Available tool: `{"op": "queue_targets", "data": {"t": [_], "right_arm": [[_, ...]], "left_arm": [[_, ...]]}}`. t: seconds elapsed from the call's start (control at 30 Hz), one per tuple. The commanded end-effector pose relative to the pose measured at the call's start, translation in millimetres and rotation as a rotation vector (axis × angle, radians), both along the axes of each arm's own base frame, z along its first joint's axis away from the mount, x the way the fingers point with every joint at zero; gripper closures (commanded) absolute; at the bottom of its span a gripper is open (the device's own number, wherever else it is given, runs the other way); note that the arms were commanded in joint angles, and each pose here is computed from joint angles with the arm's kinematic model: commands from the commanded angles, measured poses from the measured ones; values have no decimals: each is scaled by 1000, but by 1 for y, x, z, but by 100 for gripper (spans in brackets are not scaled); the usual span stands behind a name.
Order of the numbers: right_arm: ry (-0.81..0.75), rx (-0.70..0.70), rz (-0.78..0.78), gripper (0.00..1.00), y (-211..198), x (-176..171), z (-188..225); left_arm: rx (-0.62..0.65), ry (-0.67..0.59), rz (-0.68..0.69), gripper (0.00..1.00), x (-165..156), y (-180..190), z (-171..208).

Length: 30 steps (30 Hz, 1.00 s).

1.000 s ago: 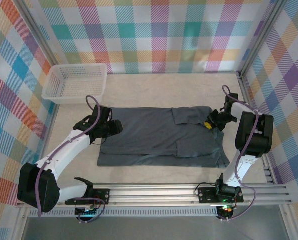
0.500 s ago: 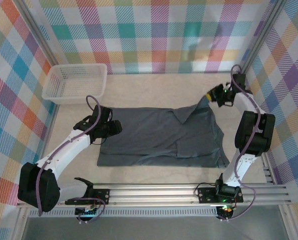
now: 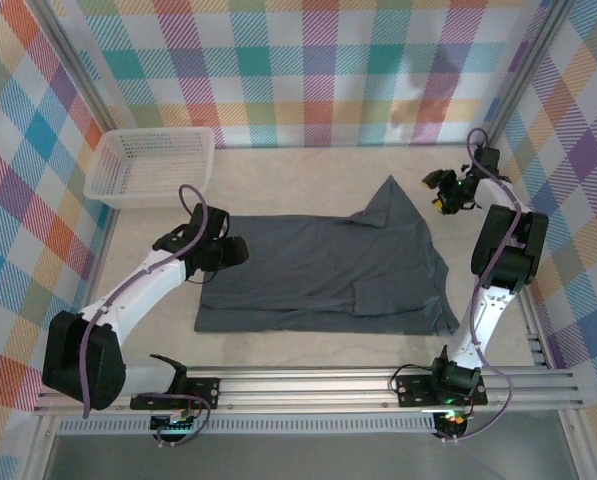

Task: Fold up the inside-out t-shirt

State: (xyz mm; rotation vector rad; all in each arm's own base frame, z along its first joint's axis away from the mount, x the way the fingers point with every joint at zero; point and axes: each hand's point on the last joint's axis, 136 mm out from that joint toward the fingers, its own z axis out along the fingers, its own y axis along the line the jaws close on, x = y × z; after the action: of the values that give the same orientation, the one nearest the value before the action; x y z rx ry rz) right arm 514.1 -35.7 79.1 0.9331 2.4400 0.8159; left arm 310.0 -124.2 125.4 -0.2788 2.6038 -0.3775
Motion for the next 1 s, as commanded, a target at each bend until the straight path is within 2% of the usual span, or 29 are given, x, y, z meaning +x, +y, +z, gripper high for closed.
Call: {"op": "queue_targets", "data": {"t": [0.0, 0.17, 0.23, 0.53, 0.6, 0.7, 0.83, 0.97], "right_arm": [[99, -245, 193, 37, -8, -38, -22], [153, -389, 326, 37, 0, -35, -39], [182, -396, 368, 38, 9, -34, -49], [239, -390, 469, 51, 36, -39, -77], [250, -395, 478, 57, 38, -39, -79], [248, -388, 510, 74, 47, -35, -79], [217, -385, 501, 98, 49, -28, -61], [151, -484, 456, 100, 36, -28, -23]], "left_arm": [[24, 10, -73, 47, 1, -8, 8], [184, 17, -71, 46, 15, 11, 12], [214, 15, -80, 46, 23, 11, 15], [151, 29, -46, 46, 28, 2, 8], [143, 32, -45, 46, 27, 2, 6], [169, 32, -26, 47, 30, 6, 9], [257, 47, 100, 47, 48, 24, 18], [365, 113, 224, 48, 75, 36, 12]]}}
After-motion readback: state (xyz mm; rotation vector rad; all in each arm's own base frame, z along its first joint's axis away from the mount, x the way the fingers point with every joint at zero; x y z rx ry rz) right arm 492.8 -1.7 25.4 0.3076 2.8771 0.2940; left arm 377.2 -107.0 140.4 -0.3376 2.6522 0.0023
